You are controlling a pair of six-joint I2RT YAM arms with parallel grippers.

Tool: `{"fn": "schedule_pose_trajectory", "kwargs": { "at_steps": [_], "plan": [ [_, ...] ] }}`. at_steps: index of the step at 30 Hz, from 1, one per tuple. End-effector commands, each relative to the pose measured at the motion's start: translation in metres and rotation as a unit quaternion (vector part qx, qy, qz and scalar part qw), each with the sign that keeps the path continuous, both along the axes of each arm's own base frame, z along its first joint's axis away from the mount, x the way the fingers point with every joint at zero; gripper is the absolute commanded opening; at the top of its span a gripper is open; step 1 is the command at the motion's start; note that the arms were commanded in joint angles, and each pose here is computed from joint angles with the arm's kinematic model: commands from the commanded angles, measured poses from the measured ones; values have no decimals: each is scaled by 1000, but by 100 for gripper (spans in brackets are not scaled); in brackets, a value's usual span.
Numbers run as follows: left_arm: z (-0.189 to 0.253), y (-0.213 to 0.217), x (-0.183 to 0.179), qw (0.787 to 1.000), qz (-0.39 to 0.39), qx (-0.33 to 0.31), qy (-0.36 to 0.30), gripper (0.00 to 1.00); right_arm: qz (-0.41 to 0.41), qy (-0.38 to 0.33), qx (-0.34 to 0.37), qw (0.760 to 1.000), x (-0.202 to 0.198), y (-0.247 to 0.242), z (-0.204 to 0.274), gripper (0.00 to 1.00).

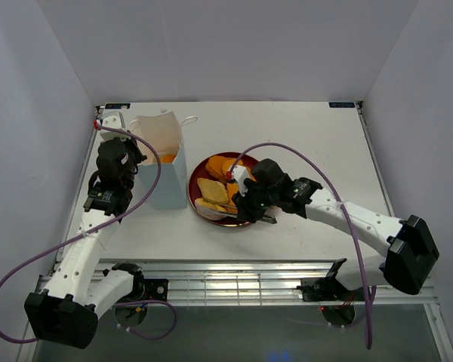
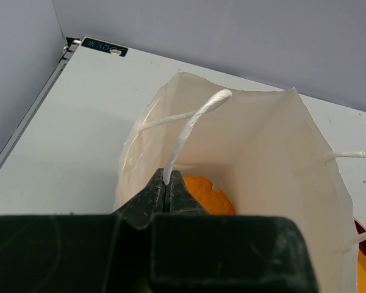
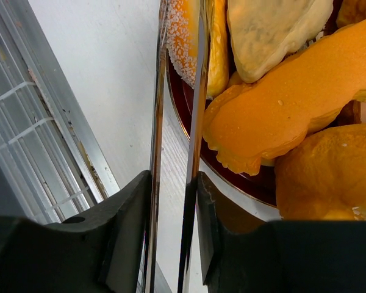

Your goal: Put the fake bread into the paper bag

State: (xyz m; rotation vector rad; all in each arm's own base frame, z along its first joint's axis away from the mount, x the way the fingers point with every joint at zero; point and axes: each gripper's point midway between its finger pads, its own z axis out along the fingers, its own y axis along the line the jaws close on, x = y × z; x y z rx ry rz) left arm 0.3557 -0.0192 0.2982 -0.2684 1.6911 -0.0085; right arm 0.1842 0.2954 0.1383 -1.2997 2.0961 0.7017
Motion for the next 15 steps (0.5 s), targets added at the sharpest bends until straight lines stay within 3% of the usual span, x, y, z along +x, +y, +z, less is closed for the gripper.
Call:
{"fn": "schedule_pose_trajectory", "kwargs": {
  "at_steps": [1,15],
  "plan": [
    [16,1,-4,1000,-1,-2,-17,0,13,-42,60,997,5,15,53,12],
    [17,3,-5,1000,4,-3,-19,0,21,-64,117,991,-5,14,109,11]
  ]
}}
